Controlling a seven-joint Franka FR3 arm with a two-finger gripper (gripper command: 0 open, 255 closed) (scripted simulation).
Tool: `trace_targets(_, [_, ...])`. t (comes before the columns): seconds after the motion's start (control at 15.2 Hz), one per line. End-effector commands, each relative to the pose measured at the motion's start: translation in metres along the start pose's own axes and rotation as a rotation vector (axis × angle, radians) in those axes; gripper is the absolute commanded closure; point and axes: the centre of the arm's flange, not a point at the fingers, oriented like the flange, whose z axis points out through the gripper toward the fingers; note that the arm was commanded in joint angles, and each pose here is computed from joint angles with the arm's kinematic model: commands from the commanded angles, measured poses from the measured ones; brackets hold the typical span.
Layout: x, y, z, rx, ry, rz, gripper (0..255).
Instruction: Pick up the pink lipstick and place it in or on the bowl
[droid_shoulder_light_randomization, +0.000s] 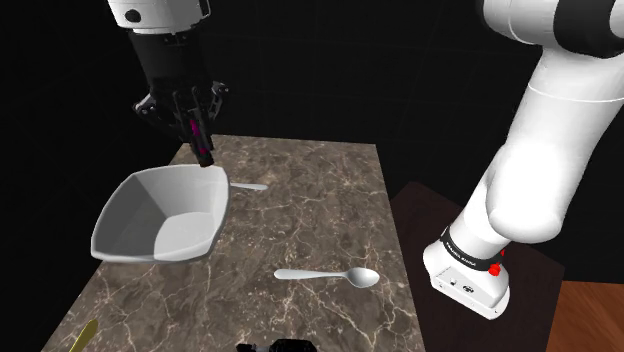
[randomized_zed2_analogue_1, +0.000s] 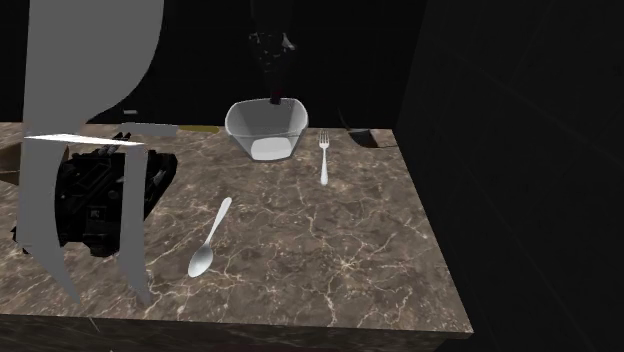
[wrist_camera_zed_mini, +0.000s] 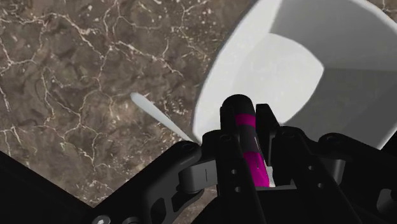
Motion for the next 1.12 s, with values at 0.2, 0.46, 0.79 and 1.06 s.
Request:
trace_targets(0.2, [0.014, -0.064, 0.000, 0.000, 0.000, 0.003, 255])
trace_targets(0.46, [0.019, -0.080, 0.015, 0.000, 0.000, 0.003, 255])
trace_targets(0.79, [0.021, -0.079, 0.042, 0.000, 0.000, 0.003, 255])
trace_targets(1.06, [0.023, -0.079, 0.063, 0.000, 0.000, 0.003, 255])
